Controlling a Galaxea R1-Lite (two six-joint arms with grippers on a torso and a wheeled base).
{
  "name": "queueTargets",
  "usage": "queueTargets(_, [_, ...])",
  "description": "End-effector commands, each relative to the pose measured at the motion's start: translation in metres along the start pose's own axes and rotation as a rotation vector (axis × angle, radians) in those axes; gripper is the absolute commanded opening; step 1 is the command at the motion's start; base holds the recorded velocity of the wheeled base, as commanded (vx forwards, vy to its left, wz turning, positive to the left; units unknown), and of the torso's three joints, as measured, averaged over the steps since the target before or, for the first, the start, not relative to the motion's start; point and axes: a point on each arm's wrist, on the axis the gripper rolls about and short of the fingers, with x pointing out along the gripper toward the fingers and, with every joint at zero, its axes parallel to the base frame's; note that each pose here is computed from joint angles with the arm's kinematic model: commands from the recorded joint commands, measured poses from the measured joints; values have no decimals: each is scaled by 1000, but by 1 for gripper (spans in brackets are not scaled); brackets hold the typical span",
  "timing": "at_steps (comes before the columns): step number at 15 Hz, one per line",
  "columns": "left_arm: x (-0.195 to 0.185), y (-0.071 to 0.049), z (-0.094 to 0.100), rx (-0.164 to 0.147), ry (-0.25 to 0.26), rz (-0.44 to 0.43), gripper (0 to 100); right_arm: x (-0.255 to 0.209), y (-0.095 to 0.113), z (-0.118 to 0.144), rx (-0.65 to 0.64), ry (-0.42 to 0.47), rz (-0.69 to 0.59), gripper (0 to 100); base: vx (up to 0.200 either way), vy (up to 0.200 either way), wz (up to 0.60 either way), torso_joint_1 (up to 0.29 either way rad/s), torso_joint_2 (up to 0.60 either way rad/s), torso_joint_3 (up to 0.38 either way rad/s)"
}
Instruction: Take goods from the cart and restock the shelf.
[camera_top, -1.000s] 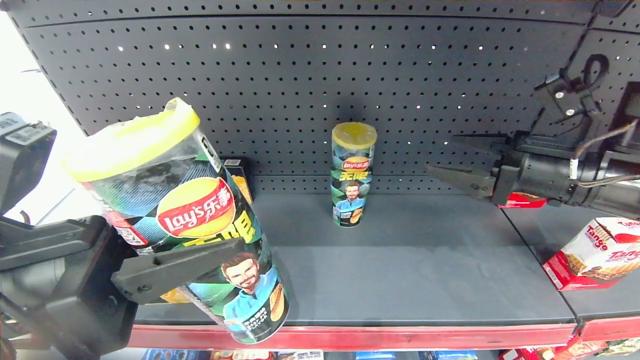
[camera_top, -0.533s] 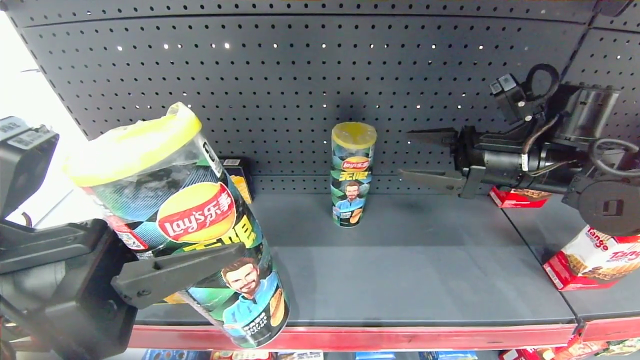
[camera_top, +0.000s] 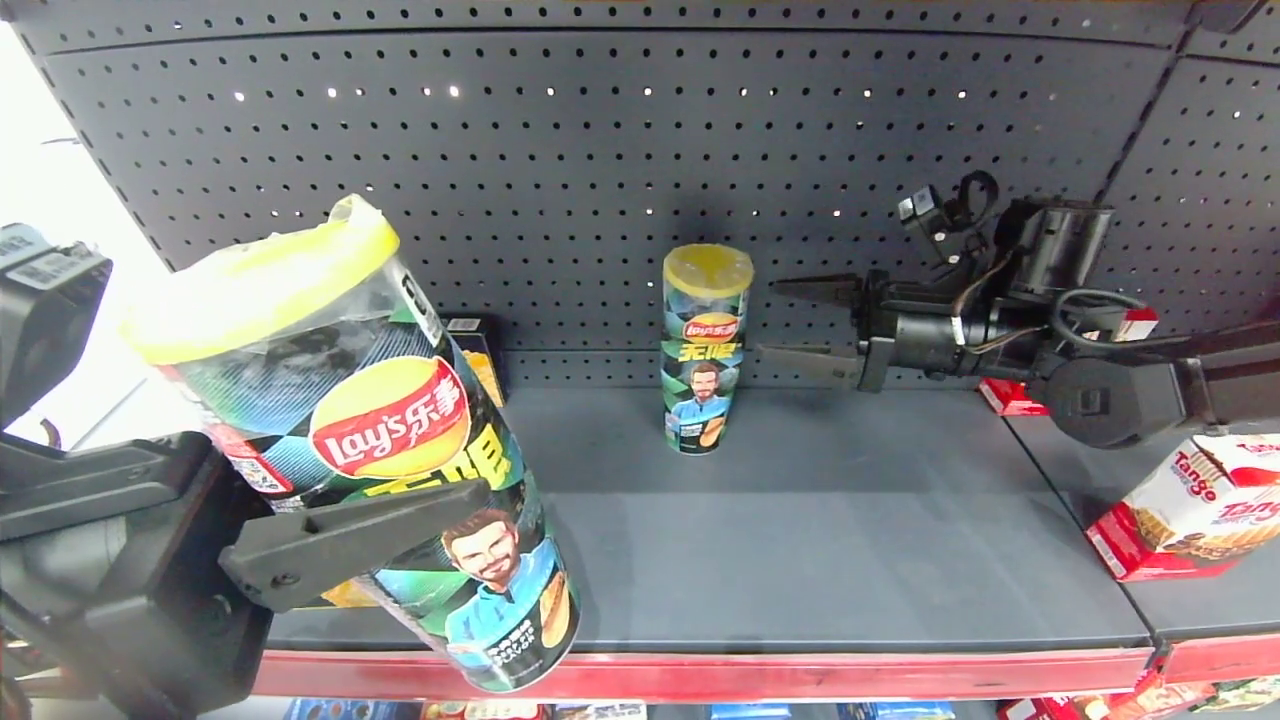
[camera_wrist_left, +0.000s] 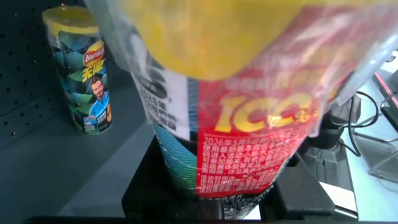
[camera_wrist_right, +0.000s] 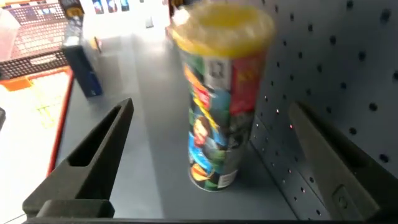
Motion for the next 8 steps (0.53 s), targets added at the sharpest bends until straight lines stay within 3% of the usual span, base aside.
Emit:
queueTargets(1, [0, 0, -1, -3, 3, 2, 0, 12, -12, -23, 28, 19, 5, 100, 0, 0, 0, 0, 0, 0])
queueTargets(8, [-2, 3, -2, -6, 5, 16, 0, 32, -27, -57, 72, 39, 15, 100, 0, 0, 0, 0, 0, 0])
